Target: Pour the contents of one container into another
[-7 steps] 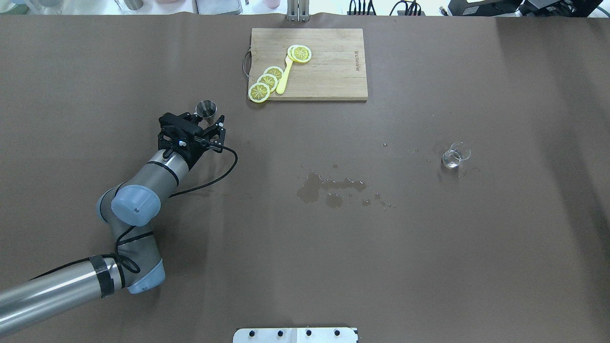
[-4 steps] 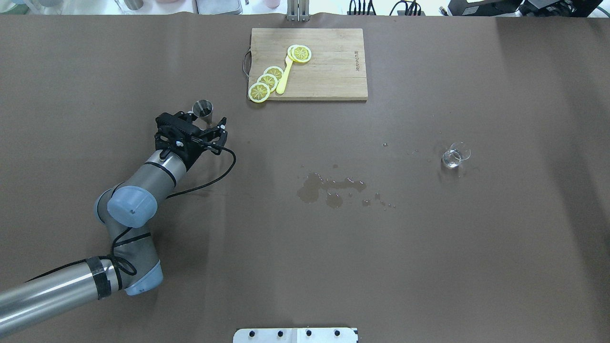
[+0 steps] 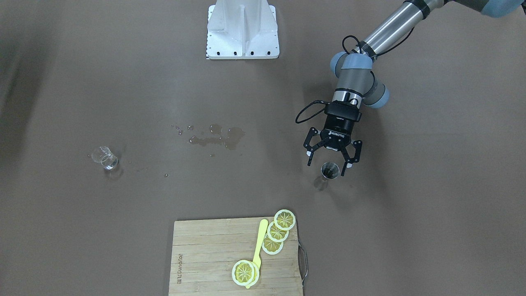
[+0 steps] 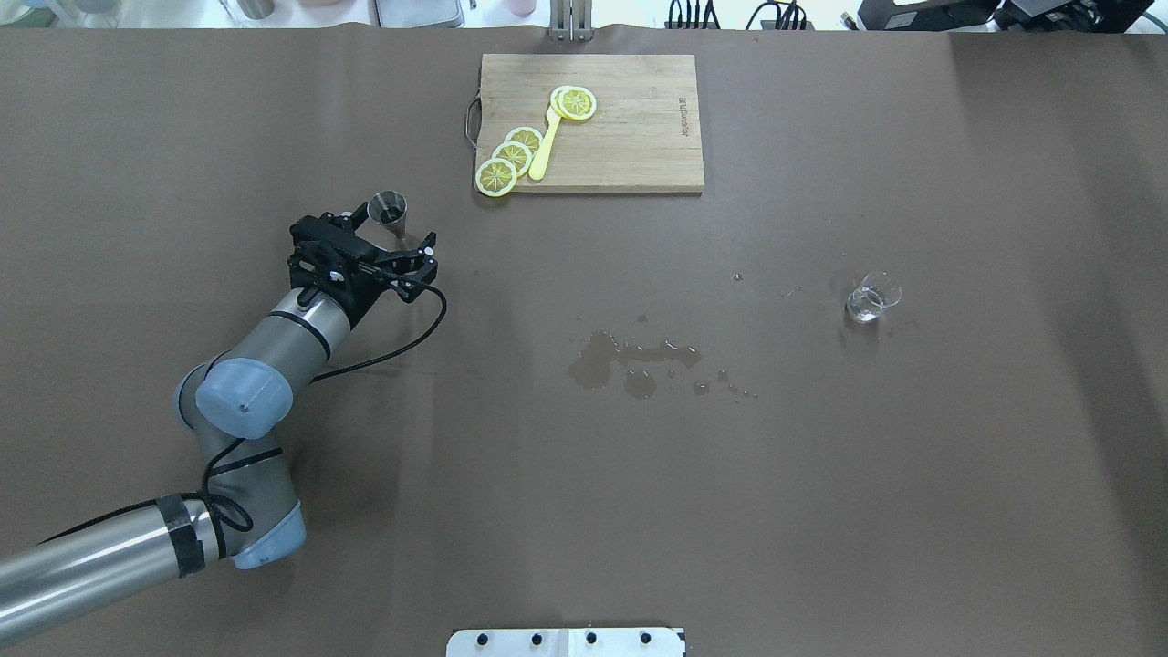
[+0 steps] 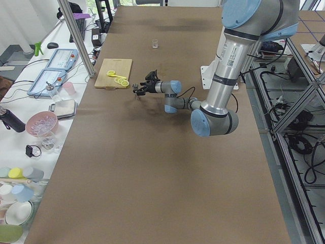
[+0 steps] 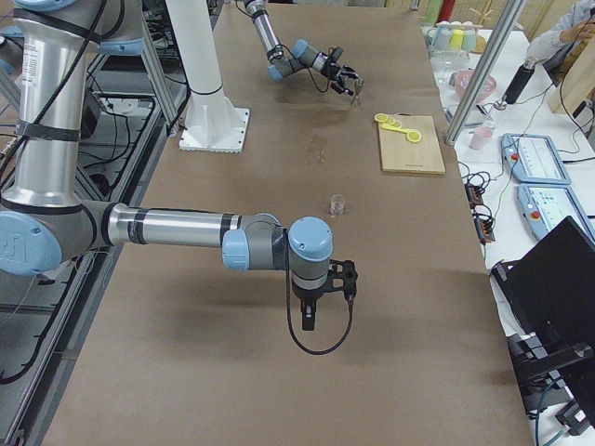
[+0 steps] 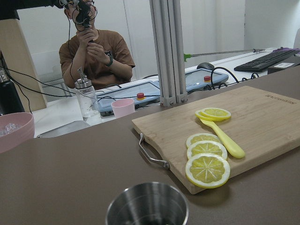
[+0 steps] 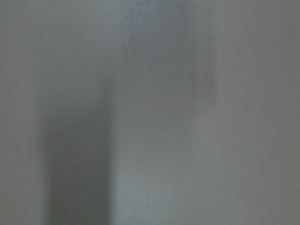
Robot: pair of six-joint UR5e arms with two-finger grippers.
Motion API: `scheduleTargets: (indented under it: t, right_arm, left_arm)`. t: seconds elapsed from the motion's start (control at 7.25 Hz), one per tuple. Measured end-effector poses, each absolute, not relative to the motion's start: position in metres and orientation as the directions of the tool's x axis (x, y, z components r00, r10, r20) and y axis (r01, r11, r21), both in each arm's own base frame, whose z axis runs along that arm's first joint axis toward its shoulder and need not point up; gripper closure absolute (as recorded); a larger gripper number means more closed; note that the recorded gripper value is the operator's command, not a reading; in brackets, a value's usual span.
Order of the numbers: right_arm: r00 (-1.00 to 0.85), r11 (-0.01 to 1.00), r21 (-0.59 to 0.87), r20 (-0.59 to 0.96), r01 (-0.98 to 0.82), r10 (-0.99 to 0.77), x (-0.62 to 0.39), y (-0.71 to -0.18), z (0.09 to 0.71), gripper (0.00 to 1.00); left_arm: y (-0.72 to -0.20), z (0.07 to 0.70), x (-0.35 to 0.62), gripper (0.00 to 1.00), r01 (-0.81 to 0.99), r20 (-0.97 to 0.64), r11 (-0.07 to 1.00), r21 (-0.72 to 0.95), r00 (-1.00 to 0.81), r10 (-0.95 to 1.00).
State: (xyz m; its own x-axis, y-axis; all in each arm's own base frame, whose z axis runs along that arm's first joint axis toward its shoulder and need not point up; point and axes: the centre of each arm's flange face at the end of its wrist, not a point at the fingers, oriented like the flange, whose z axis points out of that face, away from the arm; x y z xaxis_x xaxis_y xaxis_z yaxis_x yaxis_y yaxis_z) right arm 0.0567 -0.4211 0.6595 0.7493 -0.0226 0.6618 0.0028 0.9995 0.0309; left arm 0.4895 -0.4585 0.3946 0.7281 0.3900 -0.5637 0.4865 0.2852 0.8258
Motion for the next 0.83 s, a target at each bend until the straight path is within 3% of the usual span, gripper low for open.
scheduleTargets:
  t: [0.83]
  right_arm:
    - [0.753, 0.999, 0.049, 0.657, 0.009, -0.039, 0.057, -0.442, 0.652, 0.00]
  left_arm:
    - [-0.404, 0.367, 0.394, 0.02, 0.561, -0.609, 0.245, 0.791, 0.679, 0.411]
